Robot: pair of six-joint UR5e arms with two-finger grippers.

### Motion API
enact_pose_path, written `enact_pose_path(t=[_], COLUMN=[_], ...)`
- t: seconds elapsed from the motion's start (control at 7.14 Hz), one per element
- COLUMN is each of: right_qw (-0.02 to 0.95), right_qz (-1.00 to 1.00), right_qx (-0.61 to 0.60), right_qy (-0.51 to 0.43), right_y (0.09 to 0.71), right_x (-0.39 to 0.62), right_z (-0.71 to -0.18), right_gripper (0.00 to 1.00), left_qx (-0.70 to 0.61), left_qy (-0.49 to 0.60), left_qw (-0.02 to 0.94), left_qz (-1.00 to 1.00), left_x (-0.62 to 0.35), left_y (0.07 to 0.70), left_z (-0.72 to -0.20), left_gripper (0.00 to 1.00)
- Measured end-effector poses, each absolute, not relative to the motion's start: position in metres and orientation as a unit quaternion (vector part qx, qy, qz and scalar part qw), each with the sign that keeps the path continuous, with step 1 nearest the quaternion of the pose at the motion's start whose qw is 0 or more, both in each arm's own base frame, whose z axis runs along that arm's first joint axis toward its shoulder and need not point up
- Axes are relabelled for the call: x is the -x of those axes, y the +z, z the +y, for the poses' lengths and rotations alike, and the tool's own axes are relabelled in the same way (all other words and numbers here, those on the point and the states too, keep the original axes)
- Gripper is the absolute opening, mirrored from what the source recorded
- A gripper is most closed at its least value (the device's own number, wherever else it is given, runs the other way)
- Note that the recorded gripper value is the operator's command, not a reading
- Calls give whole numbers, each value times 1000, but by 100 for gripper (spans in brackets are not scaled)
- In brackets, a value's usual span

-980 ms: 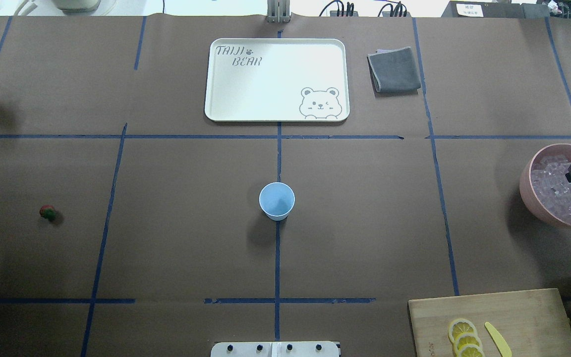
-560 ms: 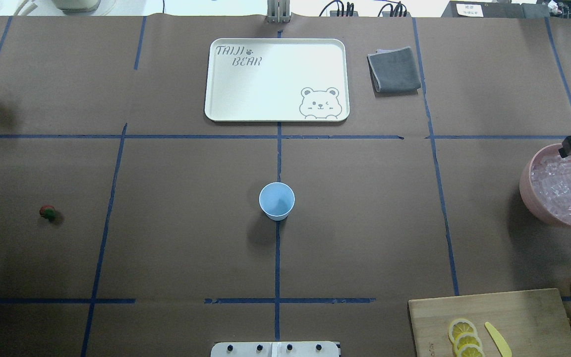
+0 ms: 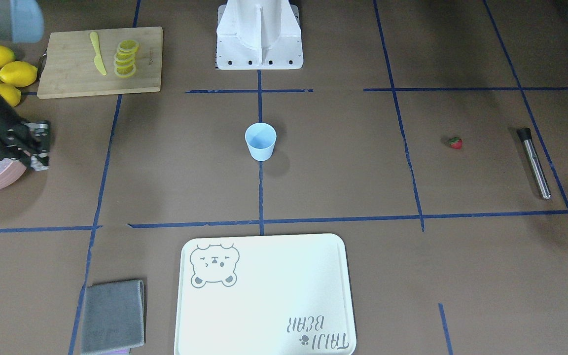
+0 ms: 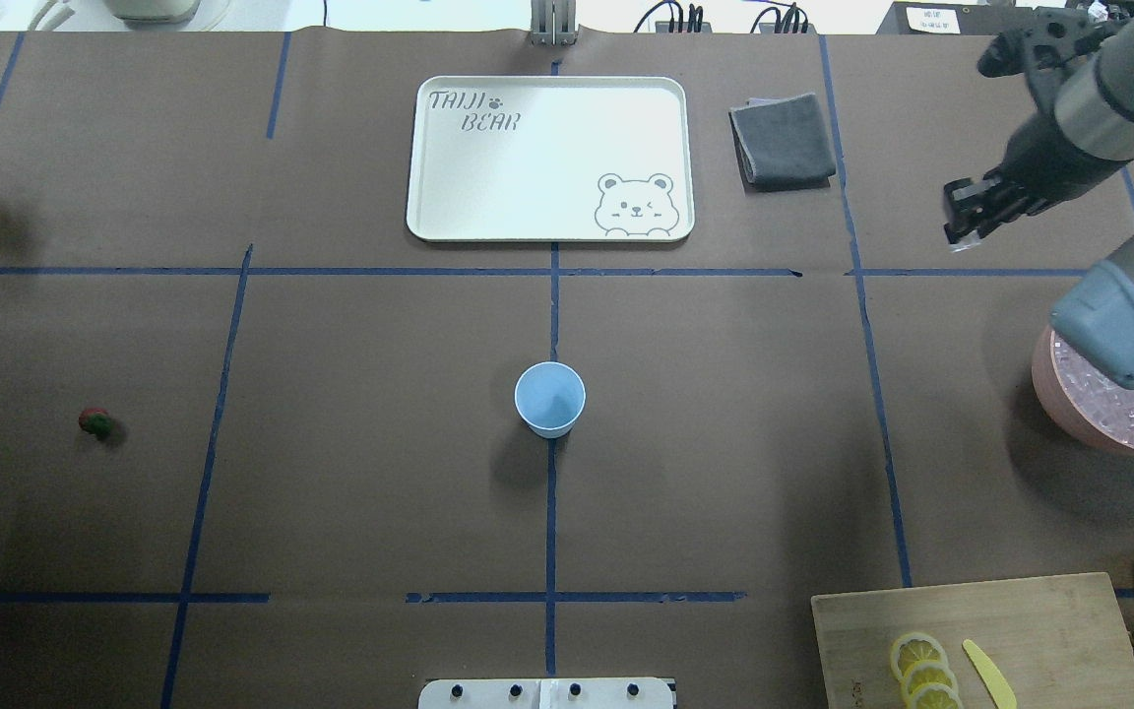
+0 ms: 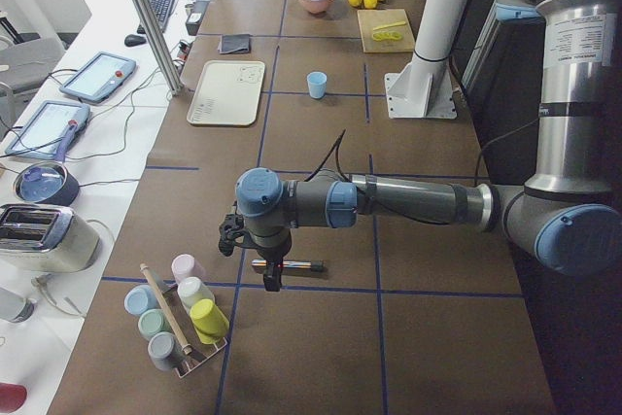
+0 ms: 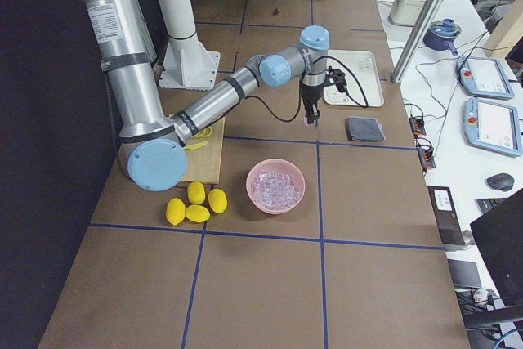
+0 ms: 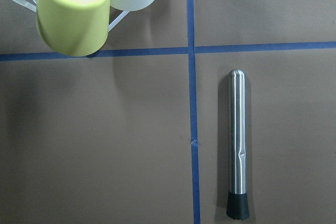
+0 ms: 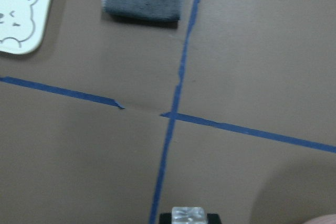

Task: Mash ice and strawberries in cup
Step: 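Carry the ice cube with the right gripper over the blue cup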

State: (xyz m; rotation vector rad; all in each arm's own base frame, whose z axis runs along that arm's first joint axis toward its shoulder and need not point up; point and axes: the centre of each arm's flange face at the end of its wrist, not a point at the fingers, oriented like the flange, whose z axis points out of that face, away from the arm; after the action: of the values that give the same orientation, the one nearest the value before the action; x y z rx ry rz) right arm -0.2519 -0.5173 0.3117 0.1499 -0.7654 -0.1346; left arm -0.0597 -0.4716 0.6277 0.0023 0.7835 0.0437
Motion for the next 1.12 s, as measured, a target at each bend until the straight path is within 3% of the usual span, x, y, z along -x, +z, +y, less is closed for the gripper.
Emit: enact_pose_path(t=[0.7, 1.12], right_qw=[908, 913], right_qz=[-415, -403], right_qx=[-61, -58], right_qy=[8, 30], right_y=[145, 116], right_x=[468, 542], right_z=[-436, -408], right_gripper=[3, 4], left_qx=[-6, -6], left_qy=[24, 25], left_qw=[924, 924], left_qz=[382, 382], left_x=[59, 59], left_y=[623, 623], left_z=[-473, -473], left_gripper=[100, 100])
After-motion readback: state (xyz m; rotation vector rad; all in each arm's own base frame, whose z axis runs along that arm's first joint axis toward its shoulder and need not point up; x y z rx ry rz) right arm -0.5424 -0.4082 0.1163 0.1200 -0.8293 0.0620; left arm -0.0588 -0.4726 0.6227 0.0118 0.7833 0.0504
